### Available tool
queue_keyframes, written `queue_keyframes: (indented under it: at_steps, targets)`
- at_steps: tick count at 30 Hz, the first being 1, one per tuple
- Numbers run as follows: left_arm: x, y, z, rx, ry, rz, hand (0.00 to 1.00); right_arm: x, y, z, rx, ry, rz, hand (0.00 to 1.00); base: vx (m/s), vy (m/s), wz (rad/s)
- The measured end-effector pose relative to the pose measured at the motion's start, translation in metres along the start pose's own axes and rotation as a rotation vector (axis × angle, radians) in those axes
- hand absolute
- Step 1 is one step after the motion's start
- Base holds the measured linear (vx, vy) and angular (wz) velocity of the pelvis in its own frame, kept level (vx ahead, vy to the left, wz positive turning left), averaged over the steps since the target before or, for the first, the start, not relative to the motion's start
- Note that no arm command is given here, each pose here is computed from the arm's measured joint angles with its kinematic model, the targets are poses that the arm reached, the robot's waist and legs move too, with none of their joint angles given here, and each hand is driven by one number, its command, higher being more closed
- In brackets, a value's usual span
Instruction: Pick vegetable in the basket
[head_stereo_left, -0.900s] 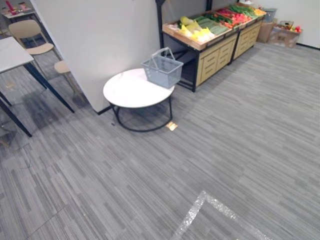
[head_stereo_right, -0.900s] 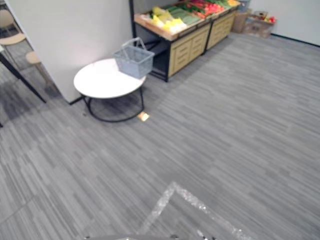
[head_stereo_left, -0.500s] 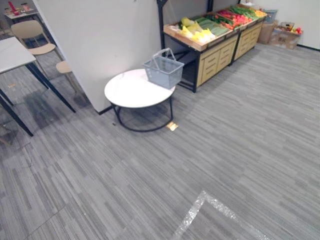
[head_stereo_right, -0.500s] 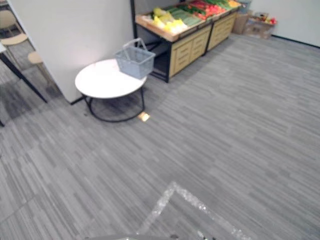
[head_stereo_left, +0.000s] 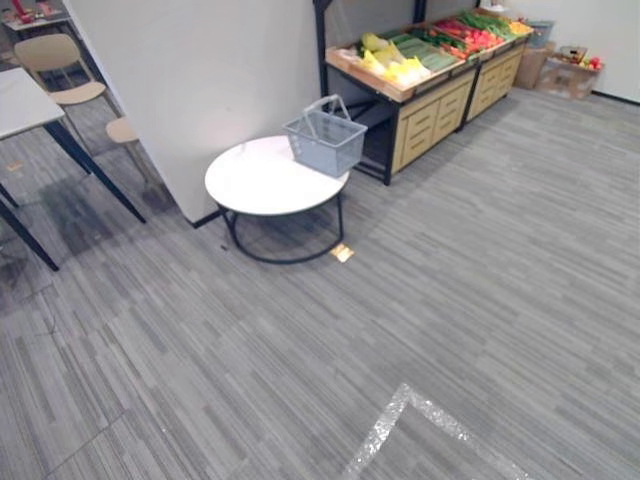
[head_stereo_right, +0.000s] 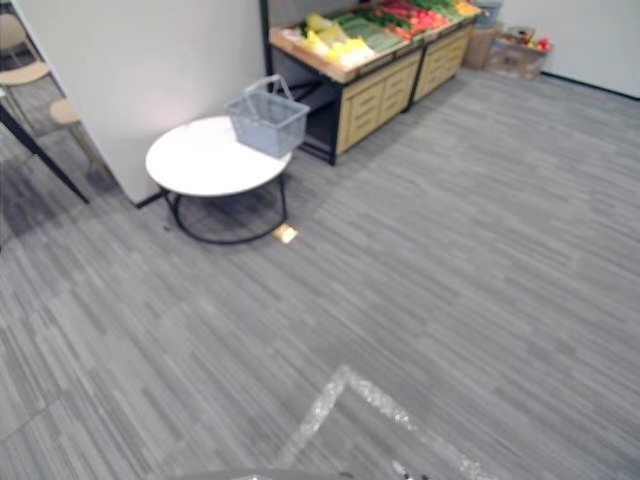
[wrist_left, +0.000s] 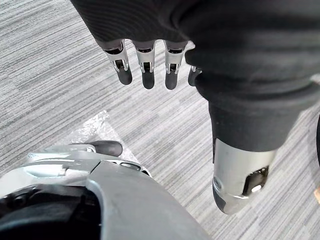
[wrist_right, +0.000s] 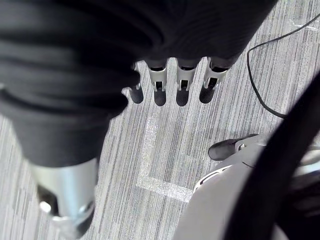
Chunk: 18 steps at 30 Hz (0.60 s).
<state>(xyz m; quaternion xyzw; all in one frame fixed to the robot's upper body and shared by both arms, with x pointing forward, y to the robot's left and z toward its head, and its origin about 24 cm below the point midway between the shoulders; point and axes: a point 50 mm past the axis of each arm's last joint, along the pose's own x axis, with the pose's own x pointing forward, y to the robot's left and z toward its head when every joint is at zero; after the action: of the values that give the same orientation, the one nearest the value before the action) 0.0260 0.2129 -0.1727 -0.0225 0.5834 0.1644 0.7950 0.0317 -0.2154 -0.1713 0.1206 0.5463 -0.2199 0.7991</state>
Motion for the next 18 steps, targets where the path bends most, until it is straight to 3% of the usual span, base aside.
queue_keyframes:
  at_steps: [4,18]
  targets:
    - [0.0,0.0004,0.0001,0.009,-0.001,0.013,0.0,0.0,-0.0009,0.0007,-0.084,-0.004,-0.038,0.0,-0.05,-0.051,-0.01]
    - [0.0011,-0.0003,0.0052,0.012,-0.015,0.019,0.0,0.0007,-0.0011,0.004,-0.077,-0.013,-0.036,0.0,-0.01,-0.033,-0.01]
